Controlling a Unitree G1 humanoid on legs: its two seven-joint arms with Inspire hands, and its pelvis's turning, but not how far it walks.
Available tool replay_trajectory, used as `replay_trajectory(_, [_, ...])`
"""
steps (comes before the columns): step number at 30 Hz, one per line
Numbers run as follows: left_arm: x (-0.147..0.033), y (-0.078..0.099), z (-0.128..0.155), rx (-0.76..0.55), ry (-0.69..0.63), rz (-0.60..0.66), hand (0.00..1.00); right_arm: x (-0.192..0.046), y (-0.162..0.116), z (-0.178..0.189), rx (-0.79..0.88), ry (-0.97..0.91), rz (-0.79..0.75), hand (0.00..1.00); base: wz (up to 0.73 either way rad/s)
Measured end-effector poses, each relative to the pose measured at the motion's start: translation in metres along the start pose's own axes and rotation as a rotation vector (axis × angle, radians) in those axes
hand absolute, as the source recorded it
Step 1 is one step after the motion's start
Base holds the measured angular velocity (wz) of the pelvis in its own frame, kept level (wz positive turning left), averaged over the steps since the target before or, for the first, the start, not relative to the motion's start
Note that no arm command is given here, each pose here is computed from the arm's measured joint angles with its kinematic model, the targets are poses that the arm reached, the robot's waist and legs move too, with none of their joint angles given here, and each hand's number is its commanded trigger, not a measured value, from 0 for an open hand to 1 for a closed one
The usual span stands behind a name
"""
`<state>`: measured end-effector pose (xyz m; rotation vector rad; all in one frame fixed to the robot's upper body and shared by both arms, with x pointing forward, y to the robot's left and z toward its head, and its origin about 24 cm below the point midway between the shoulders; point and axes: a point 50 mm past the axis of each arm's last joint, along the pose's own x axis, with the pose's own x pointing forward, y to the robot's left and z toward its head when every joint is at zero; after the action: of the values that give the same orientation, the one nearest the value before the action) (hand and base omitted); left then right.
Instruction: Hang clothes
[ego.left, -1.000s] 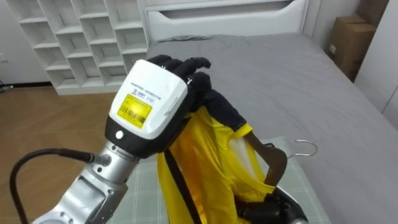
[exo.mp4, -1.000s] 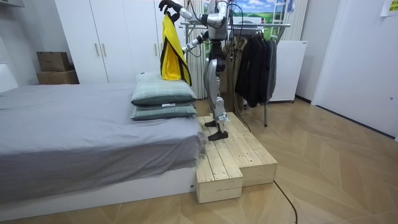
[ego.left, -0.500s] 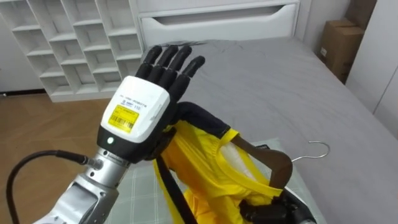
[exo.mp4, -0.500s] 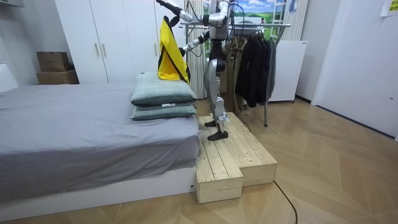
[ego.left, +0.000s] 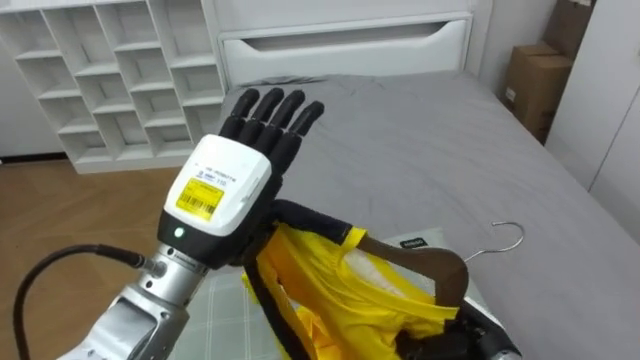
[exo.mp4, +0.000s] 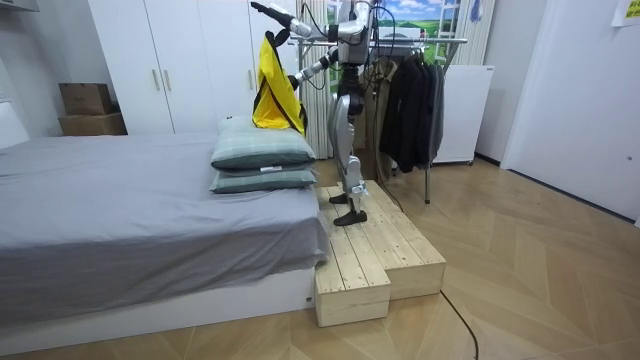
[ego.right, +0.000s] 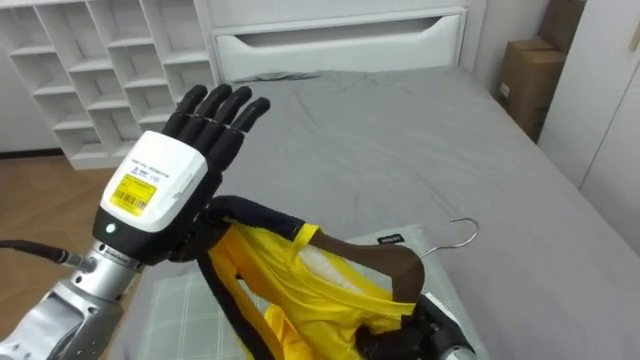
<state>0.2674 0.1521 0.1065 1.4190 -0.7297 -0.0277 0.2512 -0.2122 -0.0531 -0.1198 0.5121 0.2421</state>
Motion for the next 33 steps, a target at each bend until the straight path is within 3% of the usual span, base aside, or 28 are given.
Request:
replay_trajectory(11, [-0.018, -0.013, -0.014, -0.063, 0.079, -0.116, 0.00, -0.018, -0.050, 0.048, -0.490, -0.075, -0.159, 1.00, -0.02])
replay_trajectory(18, [-0.032, -0.019, -0.018, -0.117, 0.130, -0.161, 0.00, -0.021, -0.054, 0.060, -0.601, -0.103, -0.189, 1.00, -0.01])
replay_trajectory(26, [-0.080, -0.041, -0.030, -0.150, 0.269, -0.370, 0.00, -0.023, -0.054, 0.070, -0.687, -0.119, -0.188, 1.00, -0.10])
replay_trajectory(33, [-0.116, -0.051, -0.041, -0.199, 0.435, -0.460, 0.00, -0.029, -0.054, 0.094, -0.770, -0.197, -0.233, 1.00, -0.01])
